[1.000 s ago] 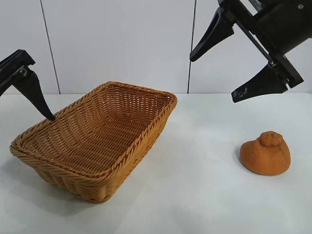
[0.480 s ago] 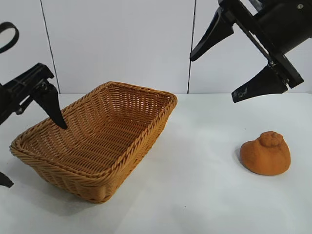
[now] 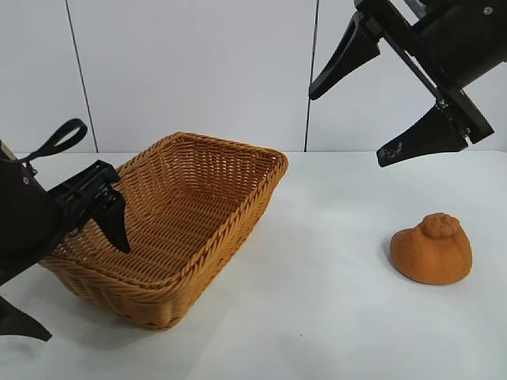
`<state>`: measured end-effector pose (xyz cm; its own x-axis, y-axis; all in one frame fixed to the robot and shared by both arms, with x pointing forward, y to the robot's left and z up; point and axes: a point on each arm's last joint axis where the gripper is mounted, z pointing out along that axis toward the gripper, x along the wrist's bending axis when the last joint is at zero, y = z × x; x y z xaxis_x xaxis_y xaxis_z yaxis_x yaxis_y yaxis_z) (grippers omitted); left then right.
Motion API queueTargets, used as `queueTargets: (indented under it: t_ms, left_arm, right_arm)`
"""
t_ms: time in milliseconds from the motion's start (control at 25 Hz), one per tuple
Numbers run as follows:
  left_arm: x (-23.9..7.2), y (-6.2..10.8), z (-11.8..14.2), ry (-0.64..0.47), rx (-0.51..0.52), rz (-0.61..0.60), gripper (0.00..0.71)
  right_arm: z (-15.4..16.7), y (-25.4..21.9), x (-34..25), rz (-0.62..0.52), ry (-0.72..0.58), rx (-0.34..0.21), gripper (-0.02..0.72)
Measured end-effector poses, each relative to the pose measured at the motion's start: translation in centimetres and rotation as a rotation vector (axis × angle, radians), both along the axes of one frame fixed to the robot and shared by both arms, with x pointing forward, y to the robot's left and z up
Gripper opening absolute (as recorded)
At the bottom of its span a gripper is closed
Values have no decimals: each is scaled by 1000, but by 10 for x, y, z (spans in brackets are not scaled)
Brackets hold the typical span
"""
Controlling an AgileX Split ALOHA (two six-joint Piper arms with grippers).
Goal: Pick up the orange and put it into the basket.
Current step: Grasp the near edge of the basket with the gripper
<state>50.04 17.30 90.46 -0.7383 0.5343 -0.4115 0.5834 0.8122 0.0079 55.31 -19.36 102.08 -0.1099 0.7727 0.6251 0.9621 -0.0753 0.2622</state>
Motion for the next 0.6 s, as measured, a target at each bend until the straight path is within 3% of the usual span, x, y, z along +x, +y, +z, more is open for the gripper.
queueTargets:
  t_ms: [200, 280, 360, 600]
  left_arm:
    - [6, -1, -4, -45, -5, 11, 693]
    - [7, -1, -3, -64, -8, 13, 662]
    - [7, -1, -3, -67, -8, 13, 565]
    - [7, -1, -3, -63, -12, 21, 130]
  right_arm:
    - [0, 0, 0, -4, 4, 1, 683]
    - [0, 0, 0, -5, 4, 1, 683]
    - [0, 0, 0, -5, 6, 1, 683]
    - [0, 0, 0, -5, 6, 1, 683]
